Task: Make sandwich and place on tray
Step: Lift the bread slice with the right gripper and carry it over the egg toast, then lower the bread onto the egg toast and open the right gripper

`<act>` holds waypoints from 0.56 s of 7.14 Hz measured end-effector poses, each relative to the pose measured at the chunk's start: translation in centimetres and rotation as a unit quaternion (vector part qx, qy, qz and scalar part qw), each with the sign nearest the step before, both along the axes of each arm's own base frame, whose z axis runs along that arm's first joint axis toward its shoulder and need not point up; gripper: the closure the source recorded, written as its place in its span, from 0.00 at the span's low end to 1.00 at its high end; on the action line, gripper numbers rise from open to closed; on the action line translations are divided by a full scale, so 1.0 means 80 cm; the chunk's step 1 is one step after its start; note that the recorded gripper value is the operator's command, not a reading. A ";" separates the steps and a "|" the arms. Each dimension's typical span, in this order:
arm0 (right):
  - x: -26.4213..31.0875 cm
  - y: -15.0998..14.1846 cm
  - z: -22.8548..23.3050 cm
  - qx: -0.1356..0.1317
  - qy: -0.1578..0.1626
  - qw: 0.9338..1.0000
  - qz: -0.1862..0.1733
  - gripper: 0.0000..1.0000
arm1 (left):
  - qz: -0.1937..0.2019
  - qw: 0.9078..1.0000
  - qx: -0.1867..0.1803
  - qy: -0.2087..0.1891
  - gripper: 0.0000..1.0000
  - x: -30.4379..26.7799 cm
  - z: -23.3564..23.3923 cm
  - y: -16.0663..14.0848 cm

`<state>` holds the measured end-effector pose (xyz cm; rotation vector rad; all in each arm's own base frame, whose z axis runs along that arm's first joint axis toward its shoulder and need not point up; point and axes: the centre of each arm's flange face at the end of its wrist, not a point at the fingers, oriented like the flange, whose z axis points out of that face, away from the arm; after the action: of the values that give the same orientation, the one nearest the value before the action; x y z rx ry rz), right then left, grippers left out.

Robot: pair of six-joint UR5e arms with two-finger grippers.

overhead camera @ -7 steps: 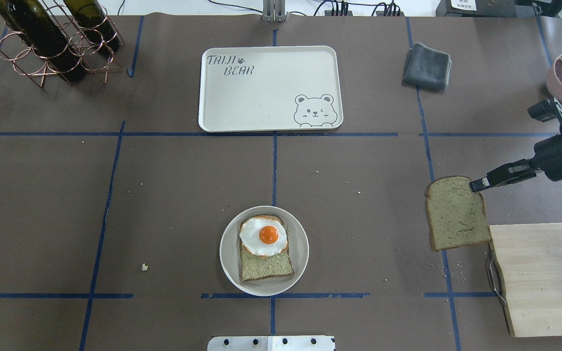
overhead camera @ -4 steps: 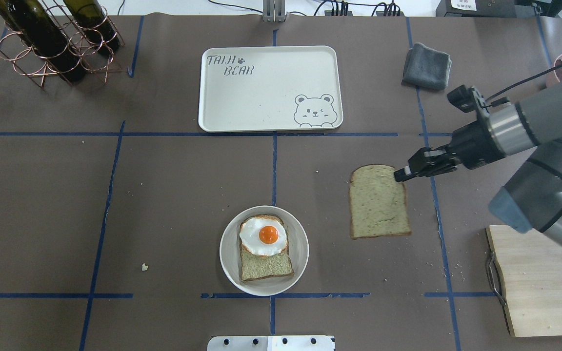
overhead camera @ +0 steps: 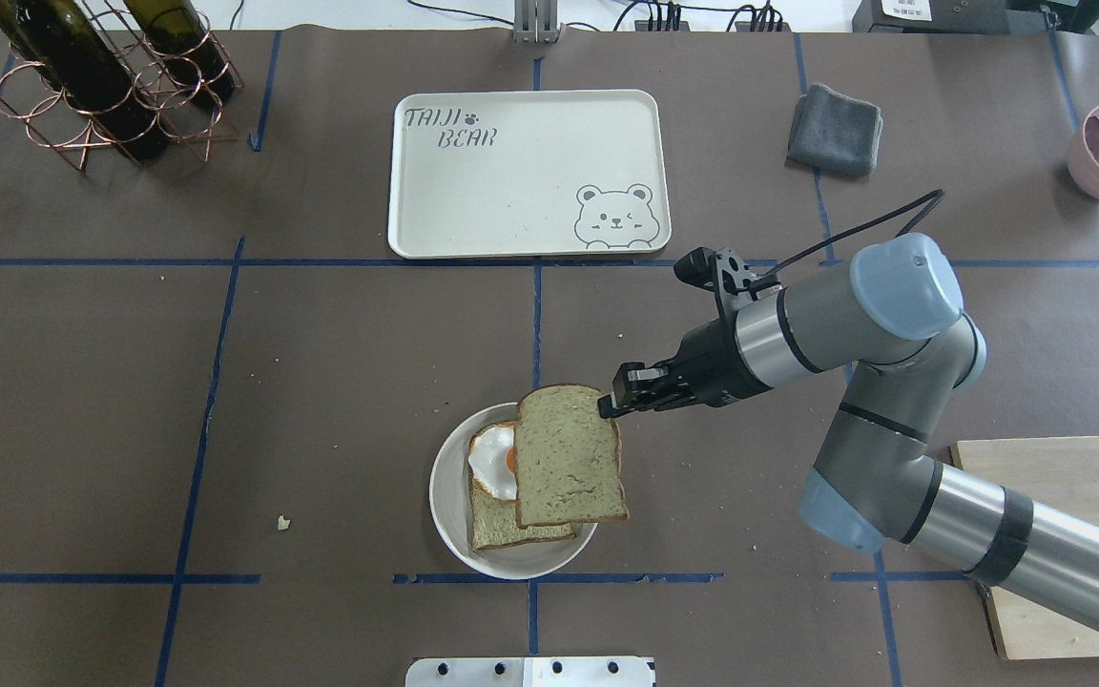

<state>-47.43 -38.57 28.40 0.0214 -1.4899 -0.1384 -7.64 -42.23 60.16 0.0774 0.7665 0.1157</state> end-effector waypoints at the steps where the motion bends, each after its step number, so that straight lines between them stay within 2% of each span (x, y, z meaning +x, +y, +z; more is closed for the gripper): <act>1: -0.026 0.006 -0.012 0.000 0.005 1.000 0.006 1.00 | 0.000 1.000 0.000 0.000 0.00 0.000 0.000 0.000; 4: -0.069 0.006 -0.020 -0.001 0.016 1.000 0.021 1.00 | 0.000 1.000 0.001 0.001 0.00 0.000 0.000 0.000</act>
<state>-52.95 -38.12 26.80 0.0480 -1.4571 -0.1027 -7.63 -42.24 60.14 0.0790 0.7675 0.1163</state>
